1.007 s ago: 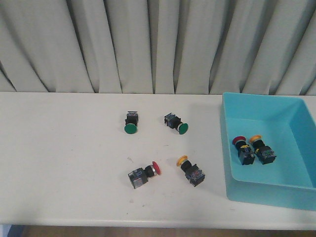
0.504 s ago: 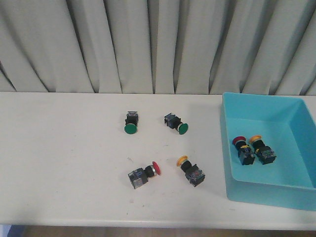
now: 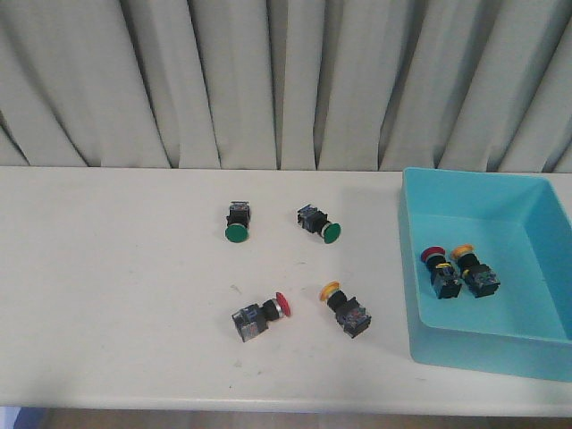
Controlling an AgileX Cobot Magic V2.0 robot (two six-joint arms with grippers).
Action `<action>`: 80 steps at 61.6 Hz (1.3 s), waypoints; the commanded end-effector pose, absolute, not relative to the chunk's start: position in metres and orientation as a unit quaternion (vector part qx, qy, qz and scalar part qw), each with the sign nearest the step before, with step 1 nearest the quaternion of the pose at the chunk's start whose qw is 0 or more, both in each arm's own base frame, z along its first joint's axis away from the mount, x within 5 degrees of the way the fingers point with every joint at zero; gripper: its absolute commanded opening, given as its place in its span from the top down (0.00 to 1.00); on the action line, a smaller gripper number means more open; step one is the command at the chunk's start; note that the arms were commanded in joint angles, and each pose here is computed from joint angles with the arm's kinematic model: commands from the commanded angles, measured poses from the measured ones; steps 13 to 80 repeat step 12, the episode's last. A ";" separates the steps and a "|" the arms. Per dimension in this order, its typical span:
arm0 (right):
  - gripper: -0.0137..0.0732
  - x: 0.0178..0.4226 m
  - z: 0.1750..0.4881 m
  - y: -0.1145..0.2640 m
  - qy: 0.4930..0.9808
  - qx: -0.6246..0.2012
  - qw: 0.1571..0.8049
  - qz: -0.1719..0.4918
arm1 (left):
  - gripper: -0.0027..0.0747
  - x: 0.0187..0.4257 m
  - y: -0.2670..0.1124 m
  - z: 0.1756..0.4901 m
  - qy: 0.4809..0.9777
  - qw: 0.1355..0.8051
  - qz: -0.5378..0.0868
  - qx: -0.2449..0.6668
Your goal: Pick red and yellow buttons and place in box
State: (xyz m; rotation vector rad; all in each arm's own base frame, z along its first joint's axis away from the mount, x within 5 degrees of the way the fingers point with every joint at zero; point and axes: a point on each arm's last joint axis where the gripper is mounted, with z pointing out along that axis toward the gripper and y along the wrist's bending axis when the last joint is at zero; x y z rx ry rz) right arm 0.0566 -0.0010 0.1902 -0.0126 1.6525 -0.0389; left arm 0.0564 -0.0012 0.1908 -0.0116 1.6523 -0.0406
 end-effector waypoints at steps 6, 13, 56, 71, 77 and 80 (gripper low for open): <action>0.85 0.056 0.196 -0.001 0.707 -0.009 0.706 -0.021 | 0.98 0.057 -0.001 0.183 0.721 0.693 -0.024 -0.010; 0.85 0.056 0.196 -0.001 0.707 -0.009 0.706 -0.021 | 0.98 0.057 -0.001 0.183 0.721 0.693 -0.024 -0.010; 0.85 0.056 0.196 -0.001 0.707 -0.009 0.706 -0.021 | 0.98 0.057 -0.001 0.183 0.721 0.693 -0.024 -0.010; 0.85 0.056 0.196 -0.001 0.707 -0.009 0.706 -0.021 | 0.98 0.057 -0.001 0.183 0.721 0.693 -0.024 -0.010; 0.85 0.056 0.196 -0.001 0.707 -0.009 0.706 -0.021 | 0.98 0.057 -0.001 0.183 0.721 0.693 -0.024 -0.010; 0.85 0.056 0.196 -0.001 0.707 -0.009 0.706 -0.021 | 0.98 0.057 -0.001 0.183 0.721 0.693 -0.024 -0.010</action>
